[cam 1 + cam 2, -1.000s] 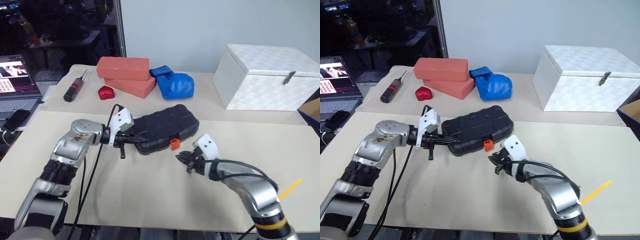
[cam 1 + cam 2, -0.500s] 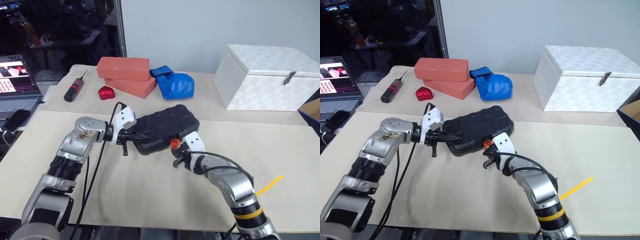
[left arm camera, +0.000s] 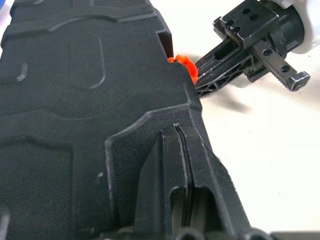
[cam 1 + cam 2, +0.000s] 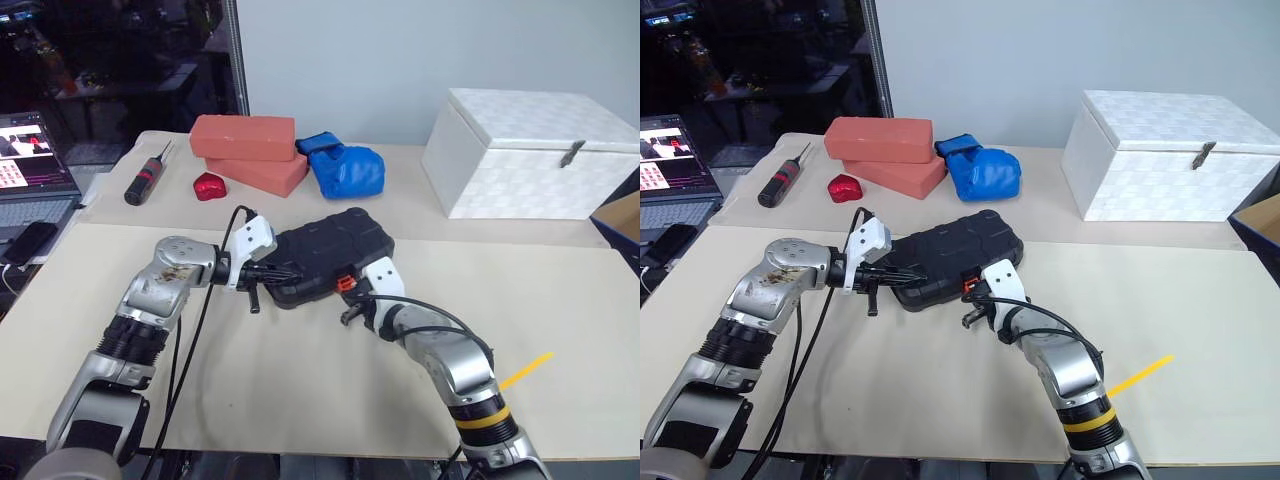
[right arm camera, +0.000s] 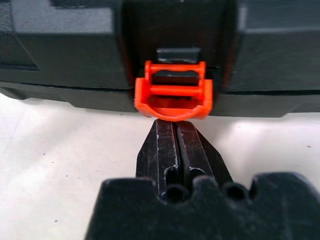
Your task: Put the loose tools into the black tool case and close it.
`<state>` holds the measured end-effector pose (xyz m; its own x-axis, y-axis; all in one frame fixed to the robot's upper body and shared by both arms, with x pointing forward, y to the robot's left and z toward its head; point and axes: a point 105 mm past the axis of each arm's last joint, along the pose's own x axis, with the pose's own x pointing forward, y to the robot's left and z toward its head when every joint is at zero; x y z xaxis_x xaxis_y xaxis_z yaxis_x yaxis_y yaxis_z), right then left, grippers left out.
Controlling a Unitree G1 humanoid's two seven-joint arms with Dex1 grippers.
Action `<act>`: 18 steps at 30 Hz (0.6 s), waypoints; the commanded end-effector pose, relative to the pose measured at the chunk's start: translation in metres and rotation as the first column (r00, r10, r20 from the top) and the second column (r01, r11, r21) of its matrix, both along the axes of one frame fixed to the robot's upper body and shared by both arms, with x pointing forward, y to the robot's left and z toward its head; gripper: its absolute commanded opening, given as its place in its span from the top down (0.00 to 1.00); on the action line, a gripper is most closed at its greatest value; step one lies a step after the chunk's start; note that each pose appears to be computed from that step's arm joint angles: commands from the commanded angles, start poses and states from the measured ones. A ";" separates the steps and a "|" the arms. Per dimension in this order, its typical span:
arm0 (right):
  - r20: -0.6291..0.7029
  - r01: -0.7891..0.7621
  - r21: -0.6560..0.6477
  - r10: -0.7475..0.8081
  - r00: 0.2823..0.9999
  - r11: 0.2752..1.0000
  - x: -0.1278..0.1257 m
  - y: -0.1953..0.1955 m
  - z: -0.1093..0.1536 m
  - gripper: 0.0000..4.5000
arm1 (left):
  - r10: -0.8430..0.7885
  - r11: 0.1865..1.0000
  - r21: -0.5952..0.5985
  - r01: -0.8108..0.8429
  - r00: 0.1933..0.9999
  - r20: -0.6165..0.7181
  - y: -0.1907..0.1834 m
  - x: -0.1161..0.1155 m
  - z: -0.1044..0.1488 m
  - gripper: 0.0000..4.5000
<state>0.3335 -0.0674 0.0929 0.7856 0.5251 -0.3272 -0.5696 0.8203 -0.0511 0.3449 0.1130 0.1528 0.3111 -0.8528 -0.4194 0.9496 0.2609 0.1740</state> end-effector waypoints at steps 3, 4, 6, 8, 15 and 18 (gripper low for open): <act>0.130 0.012 0.064 -0.021 0.991 0.998 -0.002 -0.002 0.039 1.00 | 0.008 0.998 0.062 -0.006 0.999 -0.041 0.002 -0.004 -0.016 1.00; 0.136 0.014 0.070 -0.024 0.990 0.997 -0.003 -0.002 0.041 1.00 | 0.009 0.997 0.074 -0.005 0.999 -0.043 0.002 -0.005 -0.018 1.00; 0.146 0.016 0.077 -0.028 0.989 0.997 -0.003 -0.001 0.045 1.00 | 0.012 0.996 0.084 -0.008 0.999 -0.049 0.003 -0.005 -0.021 1.00; 0.151 0.016 0.084 -0.028 0.988 0.996 -0.004 0.000 0.047 1.00 | 0.014 0.996 0.088 -0.009 0.998 -0.054 0.003 -0.005 -0.022 1.00; 0.159 0.000 0.098 -0.016 0.987 0.995 -0.003 0.006 0.055 1.00 | 0.012 0.995 0.099 -0.005 0.998 -0.063 0.004 -0.006 -0.025 1.00; 0.158 -0.022 0.108 0.005 0.987 0.994 -0.001 0.012 0.059 1.00 | 0.015 0.995 0.103 -0.008 0.998 -0.067 0.006 -0.007 -0.028 1.00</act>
